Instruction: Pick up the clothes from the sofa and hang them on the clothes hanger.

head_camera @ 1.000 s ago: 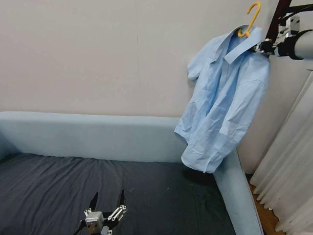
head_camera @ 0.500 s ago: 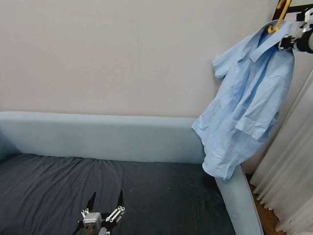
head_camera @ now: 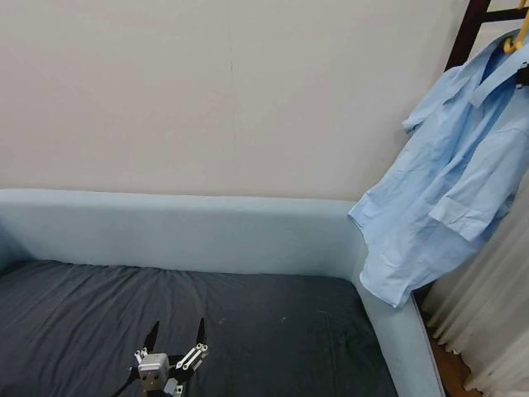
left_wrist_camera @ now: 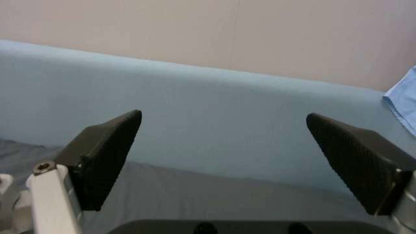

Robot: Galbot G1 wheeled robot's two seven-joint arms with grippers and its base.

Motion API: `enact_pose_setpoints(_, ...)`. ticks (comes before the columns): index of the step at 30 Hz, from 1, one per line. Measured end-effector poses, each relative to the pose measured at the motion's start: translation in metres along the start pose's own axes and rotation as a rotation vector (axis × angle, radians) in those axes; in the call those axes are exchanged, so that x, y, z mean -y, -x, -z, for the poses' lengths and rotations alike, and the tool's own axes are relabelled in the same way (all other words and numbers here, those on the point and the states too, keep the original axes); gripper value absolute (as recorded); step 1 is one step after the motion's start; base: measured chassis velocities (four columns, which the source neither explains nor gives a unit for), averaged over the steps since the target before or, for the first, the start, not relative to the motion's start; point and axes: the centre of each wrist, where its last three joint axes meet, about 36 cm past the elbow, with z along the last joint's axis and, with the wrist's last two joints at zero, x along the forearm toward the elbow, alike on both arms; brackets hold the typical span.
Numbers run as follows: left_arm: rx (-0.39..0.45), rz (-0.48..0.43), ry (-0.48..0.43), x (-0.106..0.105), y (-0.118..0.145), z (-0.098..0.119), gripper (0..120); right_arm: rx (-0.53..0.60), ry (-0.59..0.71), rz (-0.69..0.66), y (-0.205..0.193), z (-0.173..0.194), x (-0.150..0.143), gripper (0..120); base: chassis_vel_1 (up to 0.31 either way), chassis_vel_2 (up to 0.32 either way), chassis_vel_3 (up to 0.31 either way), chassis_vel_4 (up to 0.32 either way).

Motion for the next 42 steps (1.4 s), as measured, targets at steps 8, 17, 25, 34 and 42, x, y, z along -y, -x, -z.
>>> enact_pose_setpoints(8,0.007,0.009,-0.002,-0.005,-0.001,-0.001,100,-0.011,-0.040,-0.036,0.032,0.018,-0.029,8,0.000,0.000,0.000,0.000)
enact_pose_setpoints(17,0.003,0.020,-0.001,-0.007,-0.001,-0.003,100,-0.055,-0.026,-0.093,0.083,0.045,-0.054,8,0.000,0.000,0.000,0.000)
enact_pose_setpoints(25,0.006,0.025,-0.003,-0.008,0.001,-0.003,100,-0.059,0.015,-0.101,0.103,0.070,-0.058,8,0.000,0.000,0.000,0.000)
enact_pose_setpoints(34,0.012,0.034,0.004,-0.012,-0.003,0.004,100,-0.066,0.061,-0.112,0.130,0.081,-0.056,8,0.000,0.000,0.000,0.000)
enact_pose_setpoints(42,0.028,0.032,0.012,-0.018,-0.006,0.017,100,-0.109,0.186,-0.128,0.147,0.087,-0.049,8,0.000,0.000,0.000,0.000)
